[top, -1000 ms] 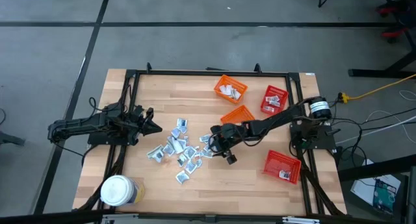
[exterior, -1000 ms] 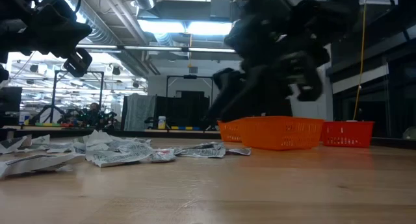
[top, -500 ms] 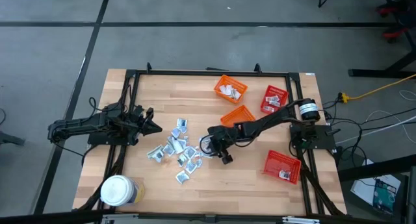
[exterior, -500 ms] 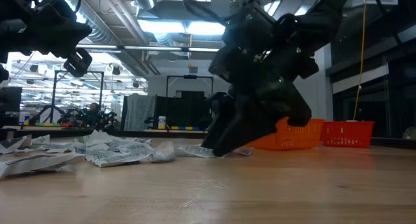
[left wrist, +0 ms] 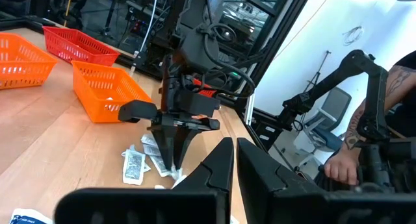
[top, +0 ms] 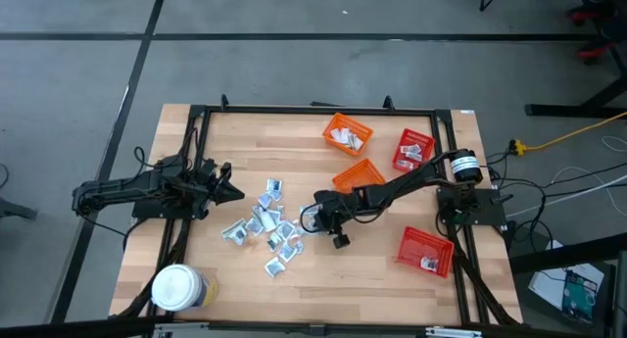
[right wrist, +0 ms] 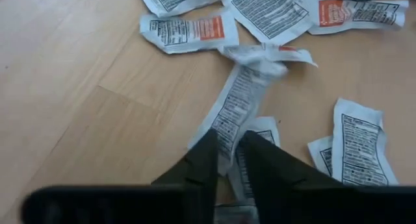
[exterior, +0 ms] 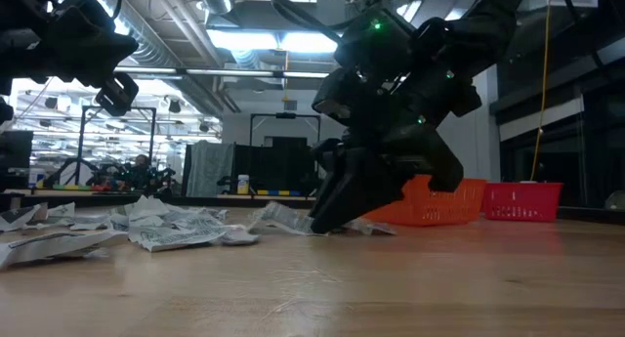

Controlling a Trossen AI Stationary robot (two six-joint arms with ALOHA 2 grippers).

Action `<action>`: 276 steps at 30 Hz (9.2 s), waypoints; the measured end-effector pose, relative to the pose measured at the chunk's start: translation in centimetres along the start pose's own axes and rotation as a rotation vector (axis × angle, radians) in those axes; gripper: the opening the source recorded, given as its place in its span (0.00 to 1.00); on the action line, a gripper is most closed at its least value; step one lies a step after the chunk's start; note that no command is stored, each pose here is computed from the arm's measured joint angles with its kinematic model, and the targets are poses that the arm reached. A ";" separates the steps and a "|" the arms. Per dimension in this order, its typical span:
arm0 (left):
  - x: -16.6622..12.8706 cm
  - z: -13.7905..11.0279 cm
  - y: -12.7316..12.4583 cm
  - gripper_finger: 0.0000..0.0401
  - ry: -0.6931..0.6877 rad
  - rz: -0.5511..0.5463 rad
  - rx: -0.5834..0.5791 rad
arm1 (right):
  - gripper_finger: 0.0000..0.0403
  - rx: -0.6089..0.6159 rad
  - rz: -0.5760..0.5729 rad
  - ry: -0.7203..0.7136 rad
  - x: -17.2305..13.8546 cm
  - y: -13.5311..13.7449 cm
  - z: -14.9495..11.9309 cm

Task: Pick & Place First Aid Supplies
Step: Put the orange ointment pack into the top red bin

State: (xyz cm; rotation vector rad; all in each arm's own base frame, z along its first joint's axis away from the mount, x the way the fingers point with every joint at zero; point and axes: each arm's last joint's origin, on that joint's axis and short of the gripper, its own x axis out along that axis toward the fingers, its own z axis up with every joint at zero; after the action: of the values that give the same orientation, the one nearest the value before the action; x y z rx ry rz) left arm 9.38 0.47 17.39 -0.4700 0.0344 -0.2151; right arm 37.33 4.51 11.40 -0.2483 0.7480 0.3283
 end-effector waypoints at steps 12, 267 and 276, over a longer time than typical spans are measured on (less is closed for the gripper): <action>0.0 0.0 0.0 0.04 0.000 0.000 0.000 | 0.05 0.107 0.027 -0.004 -0.1 -0.2 0.6; 0.0 0.0 0.0 0.04 0.004 0.002 -0.002 | 0.00 0.709 0.100 -0.411 -6.4 -9.1 18.2; 0.0 0.0 0.0 0.04 0.003 0.002 -0.001 | 0.00 0.358 -0.098 -0.714 -12.7 -11.9 23.7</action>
State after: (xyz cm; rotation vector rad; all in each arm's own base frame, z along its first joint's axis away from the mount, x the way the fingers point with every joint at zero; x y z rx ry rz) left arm 9.41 0.48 17.37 -0.4711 0.0382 -0.2141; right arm 47.88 -1.07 38.26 0.1727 0.0789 0.1640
